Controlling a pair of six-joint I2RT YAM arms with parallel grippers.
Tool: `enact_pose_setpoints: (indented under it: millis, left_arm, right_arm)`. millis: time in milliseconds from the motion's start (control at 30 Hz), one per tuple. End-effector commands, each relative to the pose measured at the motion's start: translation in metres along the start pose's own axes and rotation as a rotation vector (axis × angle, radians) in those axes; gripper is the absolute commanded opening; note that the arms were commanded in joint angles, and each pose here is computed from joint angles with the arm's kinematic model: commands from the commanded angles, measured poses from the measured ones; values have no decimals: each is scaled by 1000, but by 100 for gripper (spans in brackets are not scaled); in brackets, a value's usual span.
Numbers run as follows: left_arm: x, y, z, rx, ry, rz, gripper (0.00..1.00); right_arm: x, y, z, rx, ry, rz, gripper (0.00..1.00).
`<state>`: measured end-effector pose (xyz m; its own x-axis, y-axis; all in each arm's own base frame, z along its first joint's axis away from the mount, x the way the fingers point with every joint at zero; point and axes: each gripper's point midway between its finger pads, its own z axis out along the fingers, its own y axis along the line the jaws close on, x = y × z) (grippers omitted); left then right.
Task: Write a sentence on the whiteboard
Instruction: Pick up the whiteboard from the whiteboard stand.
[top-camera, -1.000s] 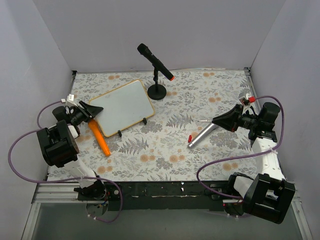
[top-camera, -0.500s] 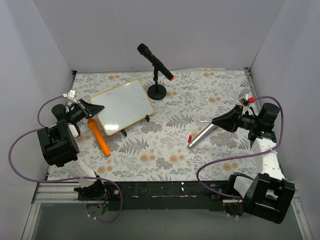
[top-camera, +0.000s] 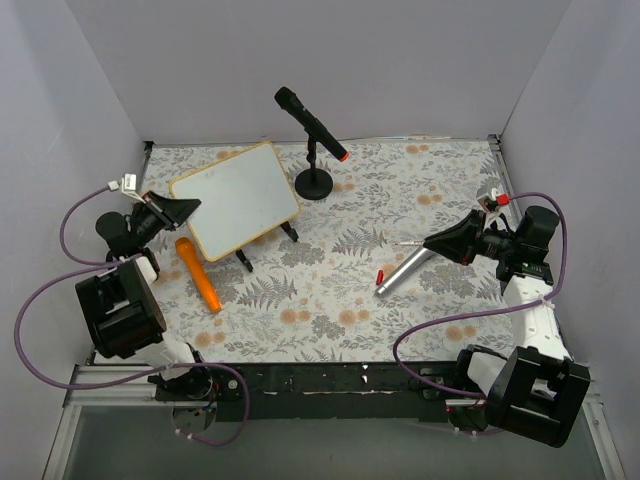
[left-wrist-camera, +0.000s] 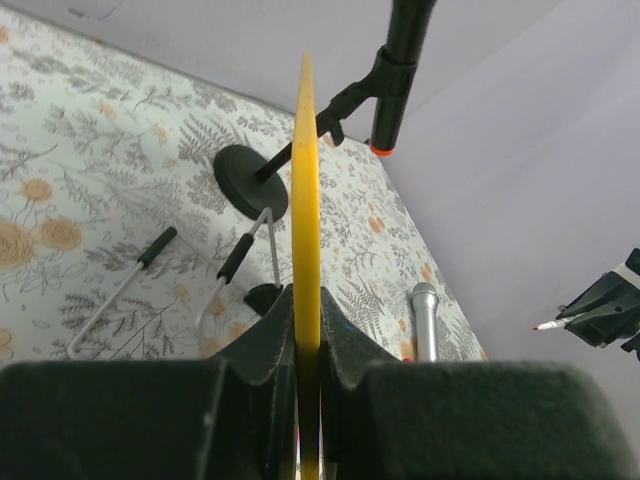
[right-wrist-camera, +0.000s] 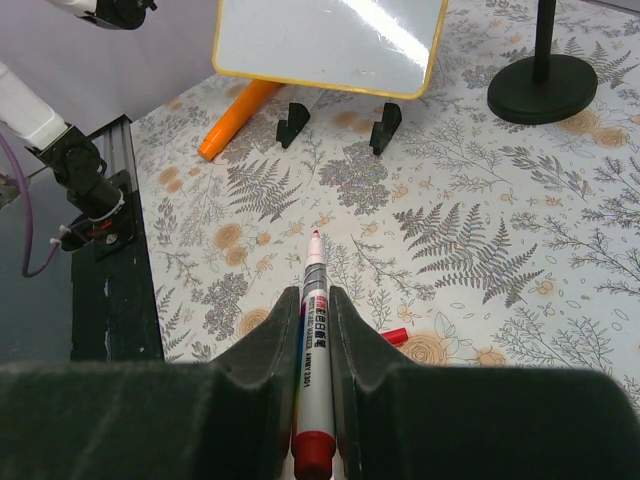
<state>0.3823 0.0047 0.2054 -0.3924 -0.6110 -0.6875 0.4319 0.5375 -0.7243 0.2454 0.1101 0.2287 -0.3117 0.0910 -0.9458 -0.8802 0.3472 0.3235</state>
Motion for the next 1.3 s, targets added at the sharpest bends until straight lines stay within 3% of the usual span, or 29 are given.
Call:
enact_pose_setpoints:
  millis: [0,167,433,700,1067,1267]
  left_arm:
    - [-37,-55,-1,70,-99,156,0]
    - [-36,-70,-3,46,-118,143,0]
    - [-16,-124,-2,11,-117,237,0]
    - [25,-159,-12,110,-110,84,0]
    - [72,-201,-6,228,-130,17,0]
    - [96,-213,1,291,-116,-29,0]
  right_arm:
    - [-1,2,1,-20,-1,-33,1]
    - [-1,2,1,-22,-2,-38,1]
    - [0,-2,1,-16,3,-43,1]
    - [-2,1,0,-21,13,-100,1]
    - [-37,16,-5,7,66,-206,1]
    - [-42,33,-10,-18,132,-174,1]
